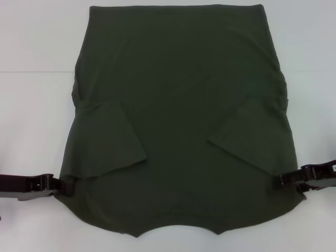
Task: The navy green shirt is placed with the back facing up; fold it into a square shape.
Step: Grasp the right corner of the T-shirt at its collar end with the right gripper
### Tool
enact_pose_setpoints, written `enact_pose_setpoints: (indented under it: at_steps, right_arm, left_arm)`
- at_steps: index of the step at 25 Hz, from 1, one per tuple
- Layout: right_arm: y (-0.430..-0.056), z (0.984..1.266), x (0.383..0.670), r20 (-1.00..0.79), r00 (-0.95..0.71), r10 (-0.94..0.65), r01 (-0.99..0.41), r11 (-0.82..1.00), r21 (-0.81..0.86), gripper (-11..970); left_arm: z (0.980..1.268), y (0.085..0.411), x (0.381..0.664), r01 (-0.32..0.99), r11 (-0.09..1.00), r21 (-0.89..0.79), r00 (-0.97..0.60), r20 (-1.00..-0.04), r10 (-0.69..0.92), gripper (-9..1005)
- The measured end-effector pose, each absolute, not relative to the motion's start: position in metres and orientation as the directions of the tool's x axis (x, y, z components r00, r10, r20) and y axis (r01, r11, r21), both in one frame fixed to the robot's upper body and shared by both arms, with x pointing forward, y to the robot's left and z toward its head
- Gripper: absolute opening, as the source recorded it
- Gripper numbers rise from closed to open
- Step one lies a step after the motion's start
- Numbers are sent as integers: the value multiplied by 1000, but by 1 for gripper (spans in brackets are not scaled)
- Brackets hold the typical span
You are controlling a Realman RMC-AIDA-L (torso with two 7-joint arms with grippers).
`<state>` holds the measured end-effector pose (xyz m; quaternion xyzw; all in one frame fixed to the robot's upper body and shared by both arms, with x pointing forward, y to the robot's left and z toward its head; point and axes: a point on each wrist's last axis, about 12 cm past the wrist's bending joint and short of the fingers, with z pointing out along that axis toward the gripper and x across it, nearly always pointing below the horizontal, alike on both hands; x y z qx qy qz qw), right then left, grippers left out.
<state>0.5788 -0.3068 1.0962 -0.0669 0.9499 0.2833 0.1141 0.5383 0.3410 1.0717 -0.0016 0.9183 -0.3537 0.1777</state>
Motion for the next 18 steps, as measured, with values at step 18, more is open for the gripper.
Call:
enact_pose_setpoints:
  at_steps: [18]
  right_arm:
    - [-287, 1093, 582, -258, -959, -119, -241, 821, 518, 859]
  left_arm:
    - [1072, 341, 538, 126, 750, -649, -936, -328, -127, 45]
